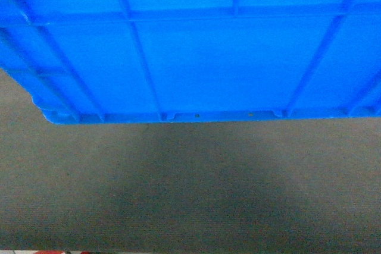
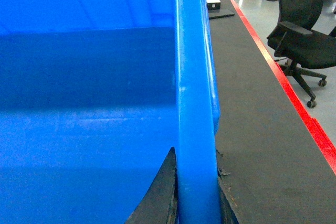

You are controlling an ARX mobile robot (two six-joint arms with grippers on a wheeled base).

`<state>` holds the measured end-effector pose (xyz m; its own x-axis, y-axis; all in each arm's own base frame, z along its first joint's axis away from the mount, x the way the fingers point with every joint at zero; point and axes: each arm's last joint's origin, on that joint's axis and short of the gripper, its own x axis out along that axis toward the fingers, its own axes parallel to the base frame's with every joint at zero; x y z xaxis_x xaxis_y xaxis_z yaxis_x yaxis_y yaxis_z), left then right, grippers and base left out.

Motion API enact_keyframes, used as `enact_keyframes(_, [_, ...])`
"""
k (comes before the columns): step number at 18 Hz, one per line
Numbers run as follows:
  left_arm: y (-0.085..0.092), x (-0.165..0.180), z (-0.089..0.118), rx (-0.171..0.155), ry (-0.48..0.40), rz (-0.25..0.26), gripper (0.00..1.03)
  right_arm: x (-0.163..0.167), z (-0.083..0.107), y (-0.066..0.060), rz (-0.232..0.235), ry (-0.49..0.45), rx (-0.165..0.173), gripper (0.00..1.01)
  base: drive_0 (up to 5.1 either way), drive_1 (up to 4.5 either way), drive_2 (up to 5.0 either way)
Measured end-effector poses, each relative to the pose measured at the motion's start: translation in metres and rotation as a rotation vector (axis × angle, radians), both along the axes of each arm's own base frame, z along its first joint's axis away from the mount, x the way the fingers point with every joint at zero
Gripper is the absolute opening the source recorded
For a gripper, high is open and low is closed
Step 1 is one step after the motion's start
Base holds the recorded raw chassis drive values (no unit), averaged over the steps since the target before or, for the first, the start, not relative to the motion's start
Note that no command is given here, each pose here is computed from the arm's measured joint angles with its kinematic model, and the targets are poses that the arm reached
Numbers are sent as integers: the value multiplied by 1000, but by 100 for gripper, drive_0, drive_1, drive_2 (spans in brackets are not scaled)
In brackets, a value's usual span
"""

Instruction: Place box next to blue box on left shelf

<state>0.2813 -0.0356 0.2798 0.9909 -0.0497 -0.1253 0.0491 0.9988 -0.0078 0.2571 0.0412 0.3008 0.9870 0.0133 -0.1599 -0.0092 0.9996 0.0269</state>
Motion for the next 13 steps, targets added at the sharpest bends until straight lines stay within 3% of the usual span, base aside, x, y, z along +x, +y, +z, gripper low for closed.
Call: enact_keyframes(13, [0, 0, 0, -1, -1, 0, 32, 0, 0, 0, -3, -2, -2, 10, 0, 0, 0])
